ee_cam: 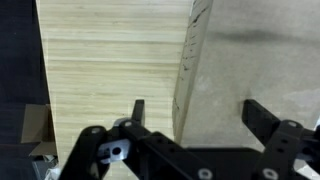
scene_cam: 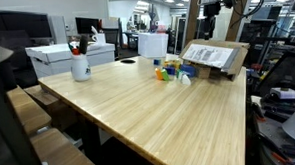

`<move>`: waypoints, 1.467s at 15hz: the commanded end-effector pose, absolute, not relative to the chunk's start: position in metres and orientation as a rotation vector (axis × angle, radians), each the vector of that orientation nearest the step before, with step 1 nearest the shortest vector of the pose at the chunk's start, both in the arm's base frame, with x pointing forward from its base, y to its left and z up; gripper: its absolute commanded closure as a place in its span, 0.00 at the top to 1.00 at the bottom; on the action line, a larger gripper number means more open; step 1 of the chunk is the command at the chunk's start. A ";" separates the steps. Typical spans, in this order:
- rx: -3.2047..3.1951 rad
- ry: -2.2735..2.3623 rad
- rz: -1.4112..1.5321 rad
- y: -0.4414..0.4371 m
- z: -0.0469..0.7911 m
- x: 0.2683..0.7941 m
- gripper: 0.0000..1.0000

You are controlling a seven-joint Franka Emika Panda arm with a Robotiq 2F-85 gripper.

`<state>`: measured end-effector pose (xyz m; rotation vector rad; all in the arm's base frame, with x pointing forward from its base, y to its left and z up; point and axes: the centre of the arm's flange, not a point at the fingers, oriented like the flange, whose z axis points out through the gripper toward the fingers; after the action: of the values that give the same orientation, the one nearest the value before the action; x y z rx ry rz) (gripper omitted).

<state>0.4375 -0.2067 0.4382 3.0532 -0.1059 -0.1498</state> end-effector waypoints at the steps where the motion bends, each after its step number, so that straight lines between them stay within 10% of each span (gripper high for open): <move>1: 3.080 -0.120 -0.103 -0.203 0.430 0.449 1.00; 22: 3.009 -0.207 0.163 -0.188 0.431 0.507 1.00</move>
<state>0.4930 -0.1972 0.4419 3.0140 -0.1442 0.1340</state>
